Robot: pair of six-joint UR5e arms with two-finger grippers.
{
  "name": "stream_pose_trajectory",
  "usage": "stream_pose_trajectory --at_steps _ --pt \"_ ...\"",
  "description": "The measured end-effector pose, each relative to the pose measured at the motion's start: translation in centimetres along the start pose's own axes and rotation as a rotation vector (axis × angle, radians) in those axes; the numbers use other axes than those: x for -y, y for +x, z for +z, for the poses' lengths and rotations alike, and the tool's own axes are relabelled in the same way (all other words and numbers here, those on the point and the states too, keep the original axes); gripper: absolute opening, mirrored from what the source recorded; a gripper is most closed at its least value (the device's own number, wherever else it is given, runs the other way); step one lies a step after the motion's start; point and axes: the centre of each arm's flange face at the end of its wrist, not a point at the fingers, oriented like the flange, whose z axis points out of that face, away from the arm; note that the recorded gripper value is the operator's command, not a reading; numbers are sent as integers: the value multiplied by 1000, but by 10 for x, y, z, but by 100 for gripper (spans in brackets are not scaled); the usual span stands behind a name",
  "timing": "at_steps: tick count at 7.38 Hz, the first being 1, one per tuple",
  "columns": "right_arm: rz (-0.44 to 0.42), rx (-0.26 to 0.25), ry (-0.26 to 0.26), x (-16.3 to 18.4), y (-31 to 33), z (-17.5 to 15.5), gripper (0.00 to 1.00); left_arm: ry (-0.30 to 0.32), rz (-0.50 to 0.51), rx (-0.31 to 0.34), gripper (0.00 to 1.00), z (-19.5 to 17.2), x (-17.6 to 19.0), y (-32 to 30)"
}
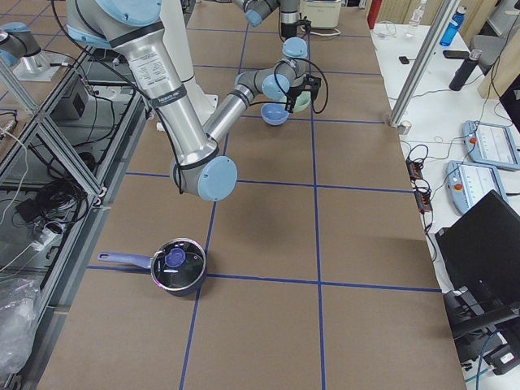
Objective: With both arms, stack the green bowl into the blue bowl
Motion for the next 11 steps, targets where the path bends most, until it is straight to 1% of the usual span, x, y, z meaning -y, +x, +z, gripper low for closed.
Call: stream_pose_trajectory --at_steps 1,2,3,5,7,8,10,11 --pt "11 -1 10 -18 -20 13 0 -2 57 19 97 -26 11 -70" --pt "21 -2 15 -35 -39 26 0 1 112 40 97 -52 15 -141" --pt "23 -10 18 -52 -56 44 0 3 156 61 97 -73 11 -202" --pt "13 -38 13 -76 -56 71 0 22 190 92 98 -95 -7 -273" --pt "4 -65 1 -84 -38 86 0 49 196 96 98 -100 -30 -310" --pt "-4 -74 -6 -88 -31 94 0 56 197 96 98 -100 -35 -315" --pt "-20 -70 -17 -94 -27 110 0 59 198 95 98 -100 -37 -318" --pt "-25 -58 -17 -94 -28 116 0 60 198 95 98 -100 -37 -319"
